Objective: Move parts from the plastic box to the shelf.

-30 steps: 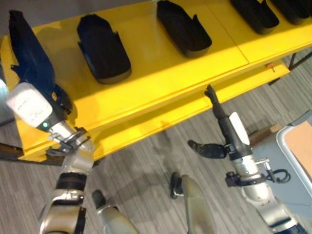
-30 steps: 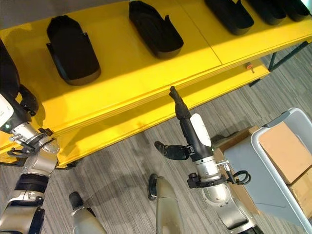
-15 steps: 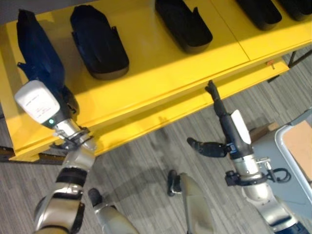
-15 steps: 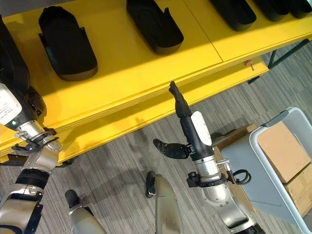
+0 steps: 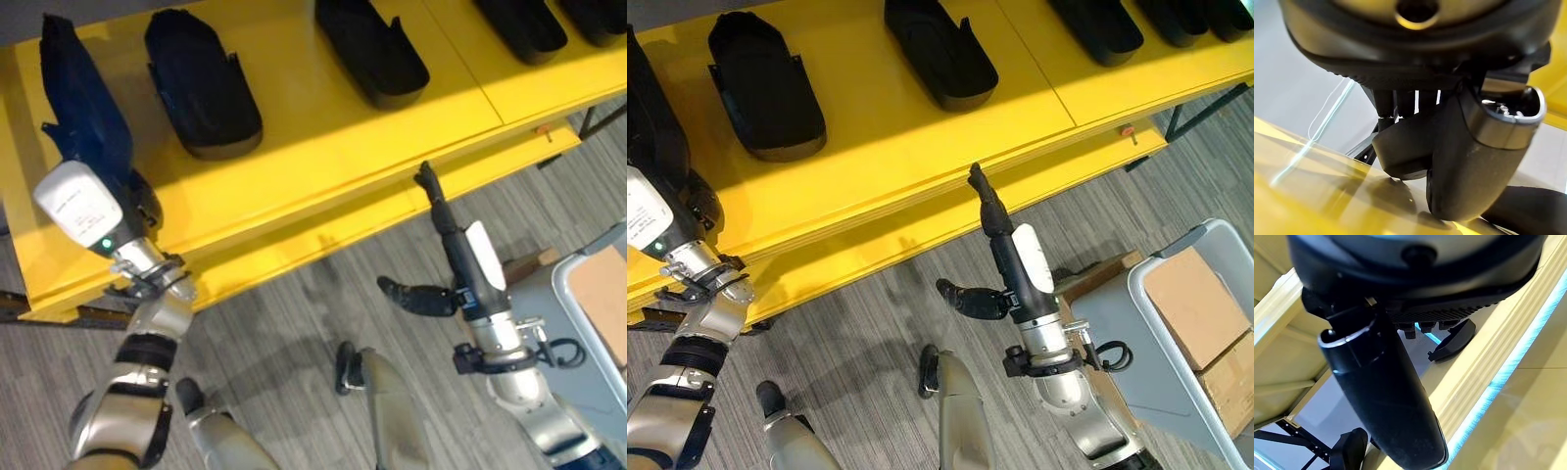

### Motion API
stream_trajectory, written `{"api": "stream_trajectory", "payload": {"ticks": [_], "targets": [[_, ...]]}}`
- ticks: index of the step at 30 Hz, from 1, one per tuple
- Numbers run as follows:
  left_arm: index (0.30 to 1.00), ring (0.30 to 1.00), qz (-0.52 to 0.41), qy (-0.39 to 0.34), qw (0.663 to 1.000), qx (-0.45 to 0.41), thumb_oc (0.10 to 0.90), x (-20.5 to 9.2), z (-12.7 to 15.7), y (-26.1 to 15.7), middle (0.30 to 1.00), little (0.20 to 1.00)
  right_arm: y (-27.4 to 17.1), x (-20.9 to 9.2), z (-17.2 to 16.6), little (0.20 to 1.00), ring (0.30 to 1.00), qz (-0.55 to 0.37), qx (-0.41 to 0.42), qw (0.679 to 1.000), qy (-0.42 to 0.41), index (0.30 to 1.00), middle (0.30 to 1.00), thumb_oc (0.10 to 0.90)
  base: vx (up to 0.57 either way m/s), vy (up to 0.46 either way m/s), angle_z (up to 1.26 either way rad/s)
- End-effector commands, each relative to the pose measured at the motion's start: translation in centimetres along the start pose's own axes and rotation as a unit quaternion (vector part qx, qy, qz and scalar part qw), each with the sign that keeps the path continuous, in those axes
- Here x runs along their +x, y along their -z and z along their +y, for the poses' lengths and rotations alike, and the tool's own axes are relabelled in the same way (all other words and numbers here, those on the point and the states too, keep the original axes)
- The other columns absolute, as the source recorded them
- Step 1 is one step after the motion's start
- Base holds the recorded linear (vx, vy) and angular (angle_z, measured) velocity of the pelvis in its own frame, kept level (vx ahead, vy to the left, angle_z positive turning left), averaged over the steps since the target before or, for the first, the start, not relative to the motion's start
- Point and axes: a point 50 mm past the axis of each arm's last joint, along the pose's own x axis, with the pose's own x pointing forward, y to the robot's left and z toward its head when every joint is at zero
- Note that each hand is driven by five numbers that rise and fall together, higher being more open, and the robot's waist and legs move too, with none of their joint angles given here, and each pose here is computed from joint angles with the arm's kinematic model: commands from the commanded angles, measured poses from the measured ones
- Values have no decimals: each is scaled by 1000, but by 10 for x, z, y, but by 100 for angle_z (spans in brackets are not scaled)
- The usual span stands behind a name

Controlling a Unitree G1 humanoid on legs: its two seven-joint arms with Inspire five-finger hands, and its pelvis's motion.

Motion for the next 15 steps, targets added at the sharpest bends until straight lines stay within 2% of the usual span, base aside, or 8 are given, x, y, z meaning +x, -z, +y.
{"api": "stream_trajectory", "payload": {"ticks": [1,15], "targets": [[300,300,-59,-35,997,36,400,21,16,7,300,300,-41,15,-6,1000,1000,-122,61,989,49,1000,1000,900,28,34,9],[300,300,-119,35,991,58,400,7,0,-7,300,300,-44,25,1,1000,1000,-136,67,988,35,1000,1000,900,17,36,17]]}}
